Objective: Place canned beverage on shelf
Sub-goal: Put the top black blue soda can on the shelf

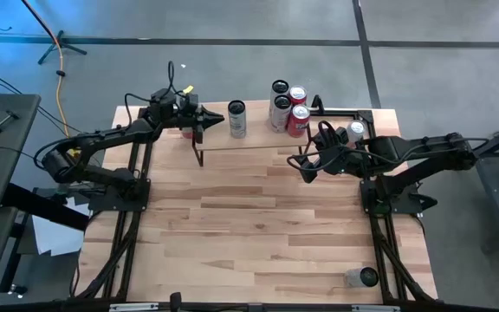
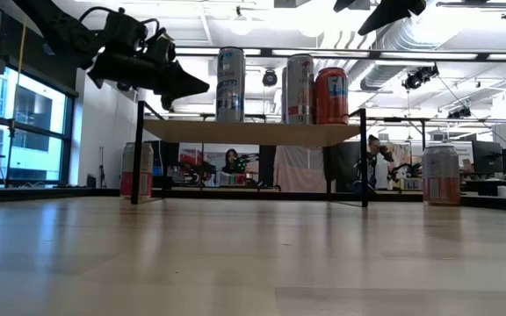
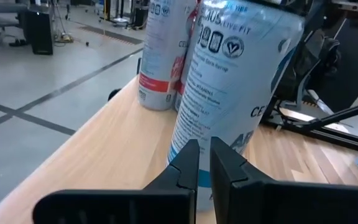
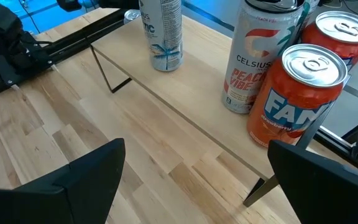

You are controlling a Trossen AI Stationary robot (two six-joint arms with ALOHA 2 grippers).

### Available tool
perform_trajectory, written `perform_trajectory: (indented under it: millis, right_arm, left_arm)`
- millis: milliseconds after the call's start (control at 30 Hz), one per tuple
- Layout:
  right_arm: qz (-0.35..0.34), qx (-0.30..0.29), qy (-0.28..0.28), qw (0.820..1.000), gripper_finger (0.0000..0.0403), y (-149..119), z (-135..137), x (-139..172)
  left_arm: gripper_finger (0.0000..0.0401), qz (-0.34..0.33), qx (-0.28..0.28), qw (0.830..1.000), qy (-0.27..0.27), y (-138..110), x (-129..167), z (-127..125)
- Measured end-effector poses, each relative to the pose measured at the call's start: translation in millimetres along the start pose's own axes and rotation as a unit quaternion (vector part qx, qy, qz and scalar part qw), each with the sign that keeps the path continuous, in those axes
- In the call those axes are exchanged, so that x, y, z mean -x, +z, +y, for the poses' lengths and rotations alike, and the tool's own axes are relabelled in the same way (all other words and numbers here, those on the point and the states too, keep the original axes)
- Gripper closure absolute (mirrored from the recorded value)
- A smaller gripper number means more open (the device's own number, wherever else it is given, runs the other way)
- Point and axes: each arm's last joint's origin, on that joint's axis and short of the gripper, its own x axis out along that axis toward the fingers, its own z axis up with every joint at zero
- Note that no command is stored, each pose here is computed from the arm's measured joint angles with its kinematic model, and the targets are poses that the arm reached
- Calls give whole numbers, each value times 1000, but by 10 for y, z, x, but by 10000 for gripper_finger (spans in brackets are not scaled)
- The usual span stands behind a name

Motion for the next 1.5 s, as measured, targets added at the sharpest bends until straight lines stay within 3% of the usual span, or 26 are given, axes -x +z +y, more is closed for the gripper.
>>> perform_trajectory:
  millis: [367,967,1333,1500]
  right_arm:
    - [0,0,0,1000,22,0,0,0]
    - [0,1,-1,1000,22,0,0,-1]
    - [0,2,0,1000,22,-1,0,-1]
    - [1,2,1,1000,22,-1,0,0]
  left_arm:
    - [401,-9,-12,1000,-21,17,-70,-121]
    - [401,-18,-20,999,26,21,-164,-252]
    - [401,-13,-22,1000,2,179,-535,-239]
    - [401,-9,-19,1000,4,198,-541,-223]
